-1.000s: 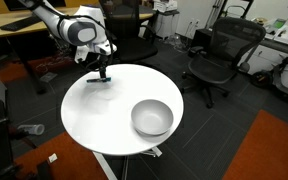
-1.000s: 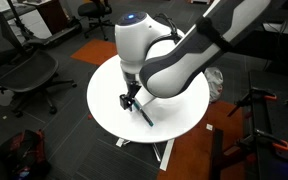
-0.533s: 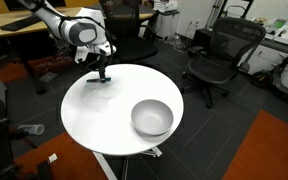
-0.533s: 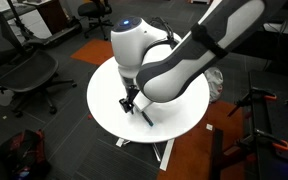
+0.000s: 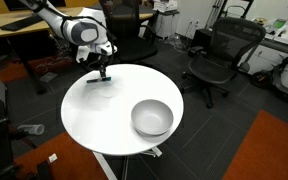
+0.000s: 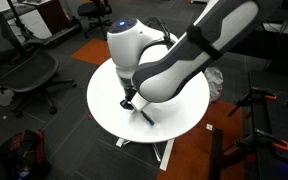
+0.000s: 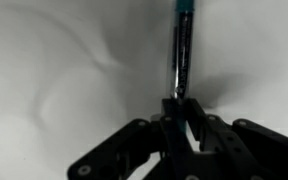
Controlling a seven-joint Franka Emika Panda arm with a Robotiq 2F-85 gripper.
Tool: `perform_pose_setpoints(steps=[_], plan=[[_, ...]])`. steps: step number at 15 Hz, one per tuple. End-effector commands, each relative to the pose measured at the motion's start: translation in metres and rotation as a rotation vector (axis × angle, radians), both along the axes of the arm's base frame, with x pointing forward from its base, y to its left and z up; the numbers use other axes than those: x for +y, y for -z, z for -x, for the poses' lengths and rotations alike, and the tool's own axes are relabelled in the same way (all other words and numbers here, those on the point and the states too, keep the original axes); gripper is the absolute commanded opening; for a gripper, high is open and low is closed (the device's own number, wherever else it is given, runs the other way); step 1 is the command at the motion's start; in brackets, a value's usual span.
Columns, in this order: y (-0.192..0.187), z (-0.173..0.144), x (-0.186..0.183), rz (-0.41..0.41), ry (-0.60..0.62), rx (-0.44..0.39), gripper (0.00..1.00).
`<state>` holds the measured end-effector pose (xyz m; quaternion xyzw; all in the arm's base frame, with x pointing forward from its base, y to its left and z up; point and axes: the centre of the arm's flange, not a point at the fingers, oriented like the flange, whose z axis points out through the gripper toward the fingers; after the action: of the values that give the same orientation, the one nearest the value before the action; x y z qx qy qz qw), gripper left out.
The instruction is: Put the marker in the bowl
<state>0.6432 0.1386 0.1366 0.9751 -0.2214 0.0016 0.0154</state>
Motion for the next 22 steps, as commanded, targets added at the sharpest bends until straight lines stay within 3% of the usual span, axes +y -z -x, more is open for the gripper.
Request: perform_pose_setpoints(steps=[1, 8, 16, 22], plan=[[-0.002, -0.011, 0.001, 0.013, 0.018, 0.025, 0.03], [-0.041, -0.008, -0.019, 0.045, 0.013, 0.017, 0.05], [-0.133, -0.004, -0.042, 0.045, -0.007, -0.013, 0.05], [-0.210, 0.001, -0.088, 0.071, 0.023, -0.031, 0.05]])
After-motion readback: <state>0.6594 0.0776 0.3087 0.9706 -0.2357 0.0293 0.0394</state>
